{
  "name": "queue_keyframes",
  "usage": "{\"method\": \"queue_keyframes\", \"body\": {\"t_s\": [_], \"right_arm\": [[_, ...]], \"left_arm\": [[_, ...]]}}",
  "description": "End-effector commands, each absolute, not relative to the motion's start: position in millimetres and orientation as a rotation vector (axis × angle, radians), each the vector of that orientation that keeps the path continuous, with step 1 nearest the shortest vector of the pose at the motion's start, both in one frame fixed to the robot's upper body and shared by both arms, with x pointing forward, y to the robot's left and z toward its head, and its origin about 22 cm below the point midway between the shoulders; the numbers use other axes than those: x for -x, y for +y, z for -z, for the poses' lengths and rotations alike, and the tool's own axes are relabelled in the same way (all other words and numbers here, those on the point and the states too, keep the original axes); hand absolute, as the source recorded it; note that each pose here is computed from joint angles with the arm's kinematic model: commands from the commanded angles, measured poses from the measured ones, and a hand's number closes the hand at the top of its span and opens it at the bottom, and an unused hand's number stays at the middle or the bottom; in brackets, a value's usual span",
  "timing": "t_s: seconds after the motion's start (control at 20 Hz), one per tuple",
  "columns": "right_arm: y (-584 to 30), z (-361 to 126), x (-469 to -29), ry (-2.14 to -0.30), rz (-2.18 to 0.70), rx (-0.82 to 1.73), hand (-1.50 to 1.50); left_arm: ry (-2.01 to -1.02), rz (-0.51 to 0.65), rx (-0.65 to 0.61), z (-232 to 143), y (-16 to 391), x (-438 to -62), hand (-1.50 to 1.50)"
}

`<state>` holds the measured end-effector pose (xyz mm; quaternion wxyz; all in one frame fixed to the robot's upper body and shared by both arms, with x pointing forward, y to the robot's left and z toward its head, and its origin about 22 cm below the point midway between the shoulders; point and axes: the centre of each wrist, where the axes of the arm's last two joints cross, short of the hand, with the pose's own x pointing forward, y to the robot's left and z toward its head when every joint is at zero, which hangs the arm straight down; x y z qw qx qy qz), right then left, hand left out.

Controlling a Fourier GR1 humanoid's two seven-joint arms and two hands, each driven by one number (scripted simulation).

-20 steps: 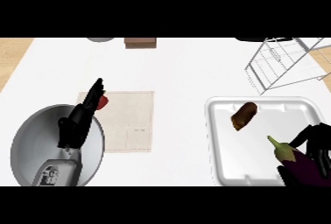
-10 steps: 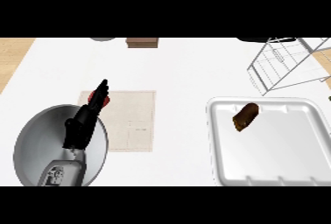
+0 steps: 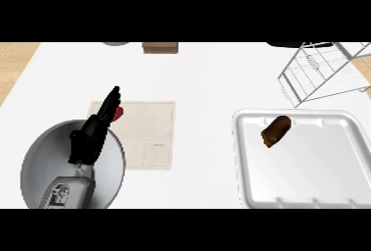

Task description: Pick the eggplant from the tray and place it in the tiered shelf

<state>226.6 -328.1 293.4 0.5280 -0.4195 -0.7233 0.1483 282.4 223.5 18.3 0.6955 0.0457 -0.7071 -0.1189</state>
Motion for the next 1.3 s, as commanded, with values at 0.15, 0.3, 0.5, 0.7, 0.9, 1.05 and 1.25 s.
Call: {"method": "queue_keyframes", "body": {"t_s": [0.15, 0.3, 0.5, 0.7, 0.9, 1.05, 1.25], "right_arm": [[-342, -305, -265, -1.738, -0.294, 1.102, 1.5], [-357, -323, -271, -1.747, -0.265, 1.123, 1.5], [-358, -315, -290, -1.772, -0.319, 1.143, 1.5], [-358, -334, -311, -1.758, -0.35, 1.269, 1.5], [-346, -302, -339, -1.767, -0.339, 1.266, 1.5], [-364, -286, -351, -1.77, -0.335, 1.347, 1.5], [-356, -270, -368, -1.849, -0.441, 1.365, 1.5]], "left_arm": [[-1.573, 0.265, -0.108, -15, 229, -296, 0.0], [-1.589, 0.273, -0.114, -10, 220, -281, 0.0], [-1.58, 0.254, -0.093, -13, 229, -276, 0.0], [-1.566, 0.254, -0.098, -12, 222, -277, 0.0], [-1.571, 0.263, -0.096, -12, 216, -284, 0.0], [-1.594, 0.271, -0.11, -6, 230, -280, 0.0], [-1.587, 0.247, -0.115, -11, 225, -290, 0.0]]}}
